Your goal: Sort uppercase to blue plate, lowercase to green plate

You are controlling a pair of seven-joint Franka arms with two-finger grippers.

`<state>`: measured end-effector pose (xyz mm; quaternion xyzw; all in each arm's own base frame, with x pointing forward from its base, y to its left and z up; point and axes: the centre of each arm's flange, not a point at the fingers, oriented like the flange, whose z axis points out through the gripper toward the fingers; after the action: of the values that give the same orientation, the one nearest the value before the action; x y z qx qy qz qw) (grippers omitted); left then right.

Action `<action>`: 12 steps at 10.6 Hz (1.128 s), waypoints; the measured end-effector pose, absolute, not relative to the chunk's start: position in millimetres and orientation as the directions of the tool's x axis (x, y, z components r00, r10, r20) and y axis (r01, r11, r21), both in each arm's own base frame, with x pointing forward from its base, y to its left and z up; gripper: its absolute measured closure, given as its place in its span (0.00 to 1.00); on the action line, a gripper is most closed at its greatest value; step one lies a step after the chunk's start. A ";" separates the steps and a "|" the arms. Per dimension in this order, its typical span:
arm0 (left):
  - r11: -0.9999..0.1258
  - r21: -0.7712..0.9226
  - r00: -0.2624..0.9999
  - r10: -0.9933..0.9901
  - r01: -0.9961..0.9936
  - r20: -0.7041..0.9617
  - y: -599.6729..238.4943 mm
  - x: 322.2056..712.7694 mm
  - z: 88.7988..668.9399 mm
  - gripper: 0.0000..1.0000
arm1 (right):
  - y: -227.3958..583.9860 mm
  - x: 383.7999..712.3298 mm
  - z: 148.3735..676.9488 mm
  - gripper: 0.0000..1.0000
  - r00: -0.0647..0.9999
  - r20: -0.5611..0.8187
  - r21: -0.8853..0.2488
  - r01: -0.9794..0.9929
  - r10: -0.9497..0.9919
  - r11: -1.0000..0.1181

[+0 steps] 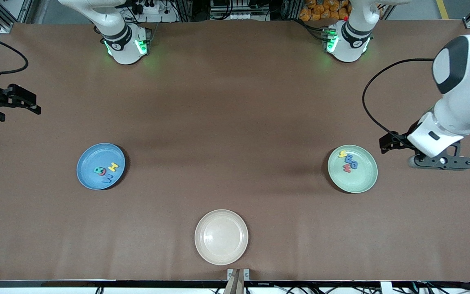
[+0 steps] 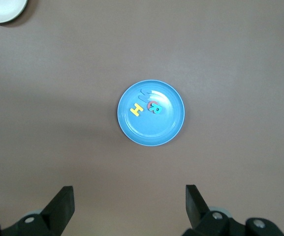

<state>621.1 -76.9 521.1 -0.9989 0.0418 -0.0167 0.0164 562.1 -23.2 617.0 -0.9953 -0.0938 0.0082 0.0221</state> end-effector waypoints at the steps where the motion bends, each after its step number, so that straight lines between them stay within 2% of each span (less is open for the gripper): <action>1: -0.997 -0.036 0.997 -0.073 -0.072 0.032 -70.8 620.4 534.6 0.00 | -22.3 562.5 623.5 0.00 0.982 0.002 -0.047 0.188 0.188 -0.981; 7: -0.999 -0.039 1.000 -0.023 -0.022 0.021 -41.2 595.2 602.7 0.00 | -21.3 561.2 637.0 0.00 0.982 0.017 -0.050 0.190 0.189 -0.981; 12: -0.999 0.048 1.000 -0.011 -0.011 -0.003 -45.9 593.1 596.2 0.00 | -29.9 558.3 627.7 0.00 0.984 -0.040 -0.062 0.173 0.175 -0.983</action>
<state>593.1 -45.9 596.2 -0.9997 0.0057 0.0019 -0.0240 558.3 -29.9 627.7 -0.9955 -0.0875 0.0225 0.0291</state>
